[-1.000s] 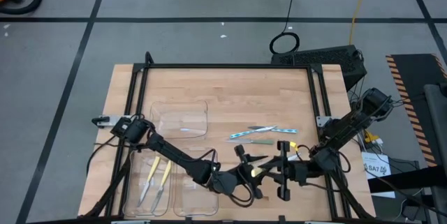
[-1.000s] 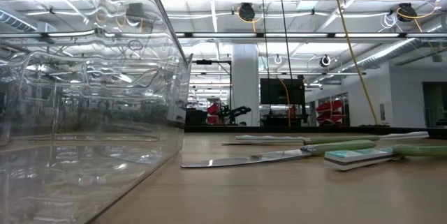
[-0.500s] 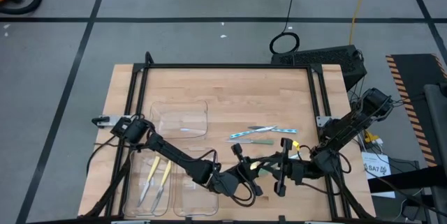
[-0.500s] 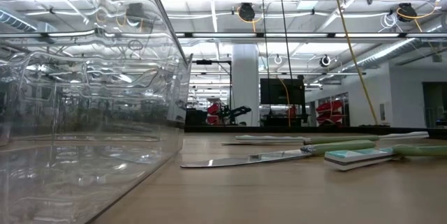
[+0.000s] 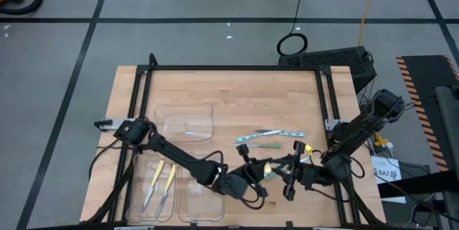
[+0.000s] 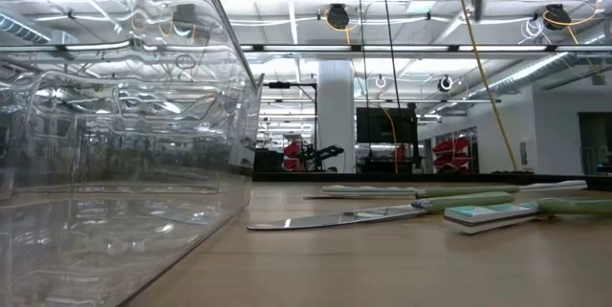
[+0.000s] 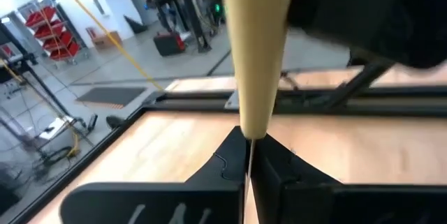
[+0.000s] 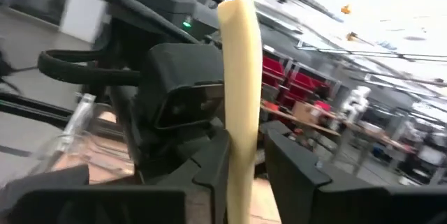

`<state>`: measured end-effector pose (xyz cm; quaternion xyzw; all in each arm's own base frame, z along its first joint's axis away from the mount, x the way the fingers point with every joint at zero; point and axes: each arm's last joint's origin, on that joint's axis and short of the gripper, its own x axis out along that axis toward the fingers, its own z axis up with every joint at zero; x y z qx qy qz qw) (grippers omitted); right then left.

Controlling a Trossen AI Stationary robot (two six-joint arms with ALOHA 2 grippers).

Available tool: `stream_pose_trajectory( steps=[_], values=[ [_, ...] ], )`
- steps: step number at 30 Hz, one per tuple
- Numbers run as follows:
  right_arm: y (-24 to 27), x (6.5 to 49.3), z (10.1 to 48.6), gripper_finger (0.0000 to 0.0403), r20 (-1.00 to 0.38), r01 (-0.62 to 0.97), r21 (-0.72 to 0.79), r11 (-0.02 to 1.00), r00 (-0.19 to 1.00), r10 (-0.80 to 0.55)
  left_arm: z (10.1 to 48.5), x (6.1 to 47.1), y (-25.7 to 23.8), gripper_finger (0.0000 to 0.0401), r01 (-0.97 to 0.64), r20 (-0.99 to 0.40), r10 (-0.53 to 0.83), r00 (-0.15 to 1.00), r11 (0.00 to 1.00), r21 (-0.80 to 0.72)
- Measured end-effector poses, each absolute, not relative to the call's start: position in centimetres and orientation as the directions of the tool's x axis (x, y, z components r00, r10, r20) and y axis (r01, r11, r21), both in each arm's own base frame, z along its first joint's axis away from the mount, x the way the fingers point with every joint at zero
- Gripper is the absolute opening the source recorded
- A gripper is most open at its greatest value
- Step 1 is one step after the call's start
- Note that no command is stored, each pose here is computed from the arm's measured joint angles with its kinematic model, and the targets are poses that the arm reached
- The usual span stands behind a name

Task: Sort silverware by color (type)
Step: Put the yellow table knife into the bottom left transparent bin

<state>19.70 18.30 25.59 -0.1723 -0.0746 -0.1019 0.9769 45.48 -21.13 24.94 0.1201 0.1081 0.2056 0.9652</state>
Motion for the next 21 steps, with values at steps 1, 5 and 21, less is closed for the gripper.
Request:
stream_pose_trajectory(
  steps=[1, 5, 21],
  values=[
    [18.3, 19.5, 25.7, 0.0095, 0.180, 0.232, -0.322, 0.918, 0.967, -0.181, 25.1, 45.3, -21.1, 0.0007, -0.357, -0.182, 0.412, 0.893, 0.894, 0.270],
    [18.4, 18.6, 26.4, 0.0122, 0.173, 0.256, -0.310, 0.915, 0.962, -0.211, 26.2, 44.2, -20.8, 0.0007, -0.273, -0.339, 0.341, 0.877, 0.934, 0.233],
    [18.9, 19.7, 26.4, 0.0164, 0.100, 0.103, -0.172, 0.980, 0.991, -0.087, 27.5, 42.2, -20.7, 0.0018, -0.219, -0.673, 0.241, 0.699, 0.968, 0.120]
  ],
)
